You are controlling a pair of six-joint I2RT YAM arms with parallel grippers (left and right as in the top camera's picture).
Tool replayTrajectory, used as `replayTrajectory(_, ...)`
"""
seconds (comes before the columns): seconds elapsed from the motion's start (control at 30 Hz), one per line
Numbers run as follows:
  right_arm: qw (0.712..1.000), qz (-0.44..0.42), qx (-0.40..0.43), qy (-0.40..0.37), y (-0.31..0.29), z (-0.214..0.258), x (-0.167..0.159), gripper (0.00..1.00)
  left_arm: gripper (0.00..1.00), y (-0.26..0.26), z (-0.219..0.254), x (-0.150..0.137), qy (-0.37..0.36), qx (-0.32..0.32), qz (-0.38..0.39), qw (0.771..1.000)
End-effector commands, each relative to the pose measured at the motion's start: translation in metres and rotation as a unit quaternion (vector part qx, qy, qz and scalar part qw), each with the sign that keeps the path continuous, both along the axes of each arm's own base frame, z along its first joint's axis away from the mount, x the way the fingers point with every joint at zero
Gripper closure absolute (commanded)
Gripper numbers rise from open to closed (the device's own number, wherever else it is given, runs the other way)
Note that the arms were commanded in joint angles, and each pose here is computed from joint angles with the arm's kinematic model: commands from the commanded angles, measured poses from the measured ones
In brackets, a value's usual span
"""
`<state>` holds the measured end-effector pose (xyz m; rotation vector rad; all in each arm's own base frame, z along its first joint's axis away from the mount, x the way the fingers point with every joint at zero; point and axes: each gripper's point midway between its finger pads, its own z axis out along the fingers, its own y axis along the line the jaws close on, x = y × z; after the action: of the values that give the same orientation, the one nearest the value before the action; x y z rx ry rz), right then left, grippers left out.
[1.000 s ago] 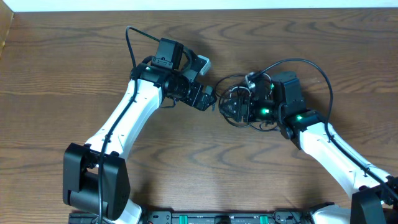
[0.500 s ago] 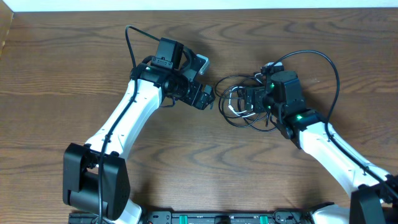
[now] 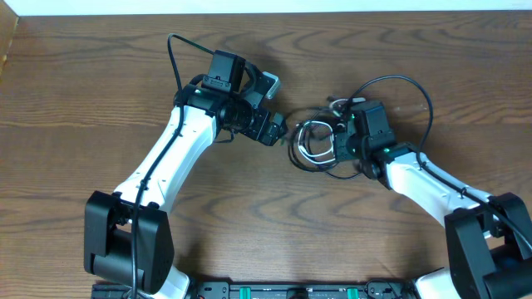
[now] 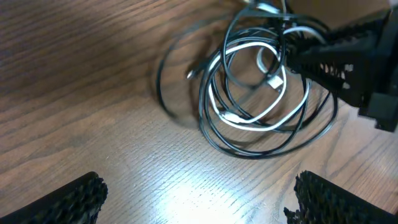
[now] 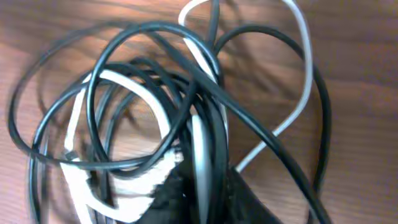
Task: Untangle cables
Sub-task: 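Hold the cables with both grippers and pull them apart sideways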
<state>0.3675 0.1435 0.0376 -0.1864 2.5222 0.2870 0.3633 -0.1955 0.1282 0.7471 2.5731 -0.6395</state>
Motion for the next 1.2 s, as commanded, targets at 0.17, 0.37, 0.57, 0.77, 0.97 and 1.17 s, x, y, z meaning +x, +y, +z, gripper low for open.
replayTrajectory(0.17,0.995,0.07,0.022,-0.065,0.012,0.064,-0.008,0.99,0.03,0.001,0.004,0.0,-0.008,-0.001,-0.003,1.0)
replayTrajectory(0.37,0.972,0.159,-0.028,-0.171,0.014,0.118,-0.011,0.99,0.02,-0.019,0.039,-0.013,-0.04,-0.07,-0.071,0.994)
replayTrajectory(0.57,0.926,0.278,-0.064,-0.247,0.029,0.147,-0.023,0.99,0.02,-0.028,0.092,-0.028,-0.107,-0.119,-0.115,0.98)
replayTrajectory(0.77,0.906,0.31,-0.06,-0.28,0.039,0.158,-0.023,0.99,0.03,-0.033,0.11,-0.04,-0.124,-0.145,-0.143,0.971)
replayTrajectory(0.97,0.894,0.337,-0.024,-0.293,0.053,0.166,-0.03,0.99,0.02,-0.038,0.114,-0.048,-0.115,-0.167,-0.159,0.966)
replayTrajectory(1.17,0.886,0.36,0.02,-0.29,0.065,0.171,-0.041,0.99,0.03,-0.042,0.119,-0.055,-0.119,-0.185,-0.183,0.958)
